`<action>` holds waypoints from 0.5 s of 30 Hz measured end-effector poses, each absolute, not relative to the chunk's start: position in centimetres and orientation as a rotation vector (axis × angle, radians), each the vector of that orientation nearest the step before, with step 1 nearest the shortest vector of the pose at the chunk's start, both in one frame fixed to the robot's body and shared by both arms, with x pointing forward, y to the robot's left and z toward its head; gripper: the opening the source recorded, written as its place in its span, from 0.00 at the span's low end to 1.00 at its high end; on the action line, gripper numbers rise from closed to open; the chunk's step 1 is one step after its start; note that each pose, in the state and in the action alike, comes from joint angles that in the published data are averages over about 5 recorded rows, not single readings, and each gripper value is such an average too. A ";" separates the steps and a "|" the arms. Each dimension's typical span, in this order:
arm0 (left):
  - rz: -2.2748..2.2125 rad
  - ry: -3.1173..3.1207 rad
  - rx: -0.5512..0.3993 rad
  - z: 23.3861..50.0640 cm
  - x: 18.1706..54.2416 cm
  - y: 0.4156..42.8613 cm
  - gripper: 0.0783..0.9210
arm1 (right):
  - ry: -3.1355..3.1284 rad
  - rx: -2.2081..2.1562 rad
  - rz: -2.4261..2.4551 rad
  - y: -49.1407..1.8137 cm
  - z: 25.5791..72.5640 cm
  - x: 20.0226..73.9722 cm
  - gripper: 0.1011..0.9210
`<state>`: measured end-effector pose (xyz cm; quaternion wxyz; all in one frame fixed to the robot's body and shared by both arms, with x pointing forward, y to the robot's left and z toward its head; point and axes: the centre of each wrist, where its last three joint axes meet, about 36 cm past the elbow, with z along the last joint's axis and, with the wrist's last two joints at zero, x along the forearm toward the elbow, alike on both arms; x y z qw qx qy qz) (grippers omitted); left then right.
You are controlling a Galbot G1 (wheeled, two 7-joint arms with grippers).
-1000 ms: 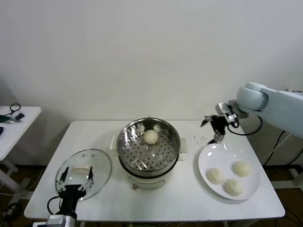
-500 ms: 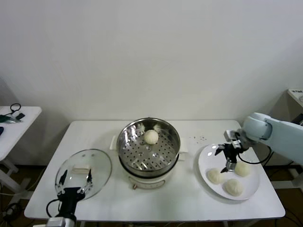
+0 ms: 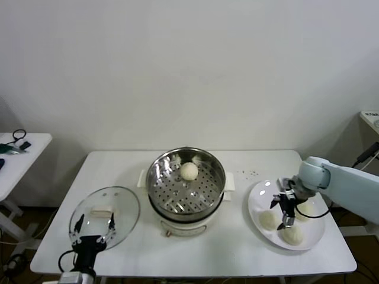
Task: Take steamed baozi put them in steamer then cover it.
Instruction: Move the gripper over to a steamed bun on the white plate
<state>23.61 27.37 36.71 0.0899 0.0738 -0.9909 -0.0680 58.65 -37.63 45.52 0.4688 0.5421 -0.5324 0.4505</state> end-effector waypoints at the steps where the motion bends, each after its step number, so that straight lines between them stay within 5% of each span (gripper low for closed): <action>1: -0.202 -2.946 0.220 36.7 23.6 27.4 0.88 | -1.305 1.329 1.105 -37.6 45.4 58.7 0.88; 15: -0.200 -2.942 0.230 36.6 23.9 27.5 0.88 | -1.301 1.340 1.110 -36.4 44.4 59.1 0.81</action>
